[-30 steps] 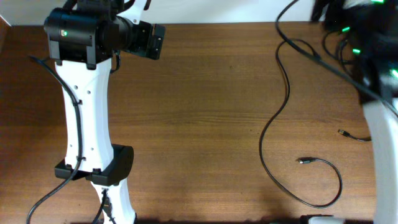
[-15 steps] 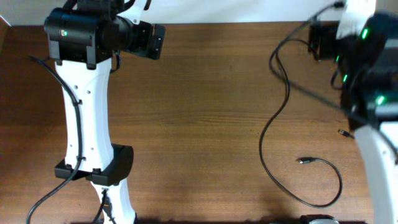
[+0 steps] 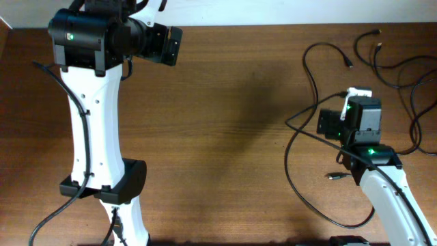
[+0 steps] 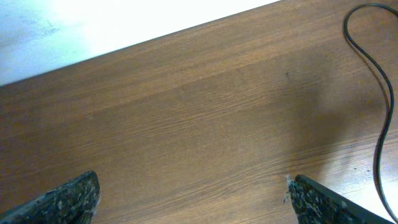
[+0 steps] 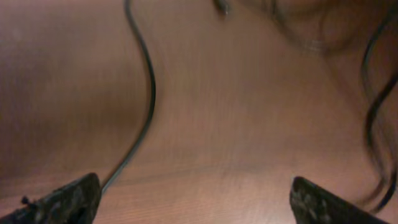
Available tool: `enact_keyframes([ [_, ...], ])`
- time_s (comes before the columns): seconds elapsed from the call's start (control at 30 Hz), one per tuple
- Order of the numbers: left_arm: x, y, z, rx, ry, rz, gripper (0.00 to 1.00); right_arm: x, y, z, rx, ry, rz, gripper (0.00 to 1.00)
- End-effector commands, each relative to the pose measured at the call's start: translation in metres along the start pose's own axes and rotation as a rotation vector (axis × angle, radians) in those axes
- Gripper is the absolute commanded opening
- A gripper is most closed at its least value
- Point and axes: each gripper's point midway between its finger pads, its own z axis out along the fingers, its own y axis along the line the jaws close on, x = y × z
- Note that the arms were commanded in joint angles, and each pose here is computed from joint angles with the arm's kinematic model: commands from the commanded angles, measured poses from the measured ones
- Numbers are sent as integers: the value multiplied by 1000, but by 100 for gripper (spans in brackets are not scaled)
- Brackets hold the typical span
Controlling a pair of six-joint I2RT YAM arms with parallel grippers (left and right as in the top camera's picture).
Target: Untangle cables
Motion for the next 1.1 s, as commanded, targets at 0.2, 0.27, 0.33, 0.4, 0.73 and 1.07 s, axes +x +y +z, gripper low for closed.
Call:
enact_keyframes([
  [0.2, -3, -2, -14, 9, -36, 13, 99, 99, 23, -23, -60, 419, 144, 95],
  [0.27, -3, -2, -14, 9, -36, 13, 99, 113, 29, -31, -58, 473, 135, 95],
  [0.33, -3, -2, -14, 9, -36, 13, 99, 124, 38, -44, -78, 519, 98, 95],
  [0.4, -3, -2, -14, 9, -36, 14, 99, 136, 41, -56, -90, 564, 67, 96],
  [0.73, -3, -2, -14, 9, -36, 14, 99, 175, 48, -76, -116, 714, 56, 98],
  [1.07, -3, -2, -14, 9, -36, 14, 99, 189, 53, -60, -121, 685, 132, 96],
])
